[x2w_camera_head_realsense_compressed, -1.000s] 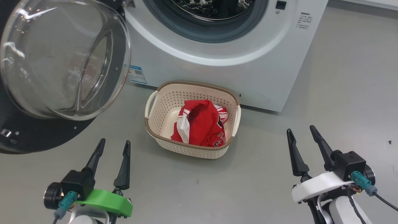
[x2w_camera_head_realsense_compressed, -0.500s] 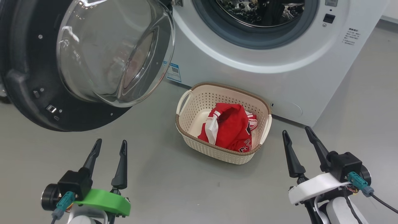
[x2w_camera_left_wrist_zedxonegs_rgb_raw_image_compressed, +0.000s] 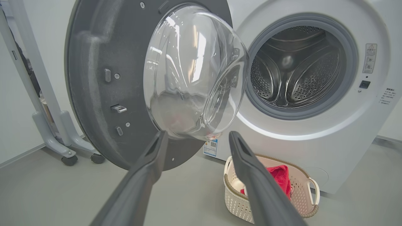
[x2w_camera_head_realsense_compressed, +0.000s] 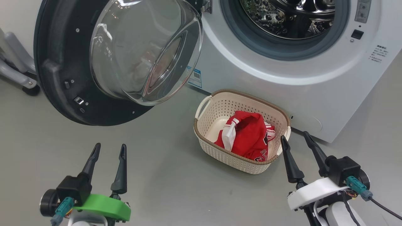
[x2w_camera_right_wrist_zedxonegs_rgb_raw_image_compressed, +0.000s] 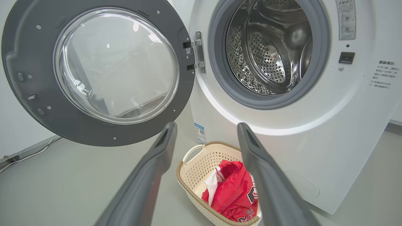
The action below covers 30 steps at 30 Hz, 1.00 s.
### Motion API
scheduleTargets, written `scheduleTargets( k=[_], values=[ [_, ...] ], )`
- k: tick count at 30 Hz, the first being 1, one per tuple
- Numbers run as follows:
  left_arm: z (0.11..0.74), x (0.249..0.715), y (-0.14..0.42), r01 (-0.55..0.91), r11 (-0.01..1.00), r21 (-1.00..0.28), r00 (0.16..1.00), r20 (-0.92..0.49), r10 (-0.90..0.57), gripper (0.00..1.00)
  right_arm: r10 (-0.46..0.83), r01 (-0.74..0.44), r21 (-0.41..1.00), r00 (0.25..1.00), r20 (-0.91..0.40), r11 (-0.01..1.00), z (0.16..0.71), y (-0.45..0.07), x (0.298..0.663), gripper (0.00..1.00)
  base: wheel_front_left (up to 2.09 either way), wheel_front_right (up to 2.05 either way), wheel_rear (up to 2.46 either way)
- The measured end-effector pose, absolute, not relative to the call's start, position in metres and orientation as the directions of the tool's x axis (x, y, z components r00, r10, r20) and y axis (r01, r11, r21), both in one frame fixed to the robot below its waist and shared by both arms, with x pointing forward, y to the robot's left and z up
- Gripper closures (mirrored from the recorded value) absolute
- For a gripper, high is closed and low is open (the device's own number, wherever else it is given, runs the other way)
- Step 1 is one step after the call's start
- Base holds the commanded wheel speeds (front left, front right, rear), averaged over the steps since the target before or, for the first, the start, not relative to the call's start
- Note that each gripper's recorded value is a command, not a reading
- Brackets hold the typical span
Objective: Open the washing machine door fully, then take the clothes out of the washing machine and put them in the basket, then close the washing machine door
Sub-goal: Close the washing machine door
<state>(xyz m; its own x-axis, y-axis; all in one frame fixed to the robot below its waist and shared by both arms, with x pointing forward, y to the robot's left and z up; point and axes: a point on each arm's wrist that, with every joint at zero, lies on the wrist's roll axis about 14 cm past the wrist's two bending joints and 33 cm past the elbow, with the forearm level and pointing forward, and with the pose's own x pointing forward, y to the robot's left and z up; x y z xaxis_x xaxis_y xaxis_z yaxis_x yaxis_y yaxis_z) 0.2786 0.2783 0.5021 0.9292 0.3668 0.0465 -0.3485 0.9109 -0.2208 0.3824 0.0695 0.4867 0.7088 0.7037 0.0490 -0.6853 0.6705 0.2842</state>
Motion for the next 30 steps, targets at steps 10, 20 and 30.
scheduleTargets(
  k=[10,20,30],
  values=[
    [0.504,0.267,0.288,-0.385,0.895,-0.225,0.912,0.054,0.406,0.00,0.730,-0.712,0.280,0.681,0.052,0.644,0.489,0.081,0.374,0.00,0.00,0.00,0.00],
    [0.508,0.267,0.289,-0.384,0.895,-0.227,0.910,0.068,0.408,0.00,0.726,-0.706,0.284,0.686,0.047,0.649,0.488,0.079,0.374,0.00,0.00,0.00,0.00],
    [0.507,0.265,0.287,-0.382,0.895,-0.231,0.912,0.066,0.406,0.00,0.720,-0.701,0.282,0.692,0.047,0.655,0.489,0.076,0.373,0.00,0.00,0.00,0.00]
  ],
)
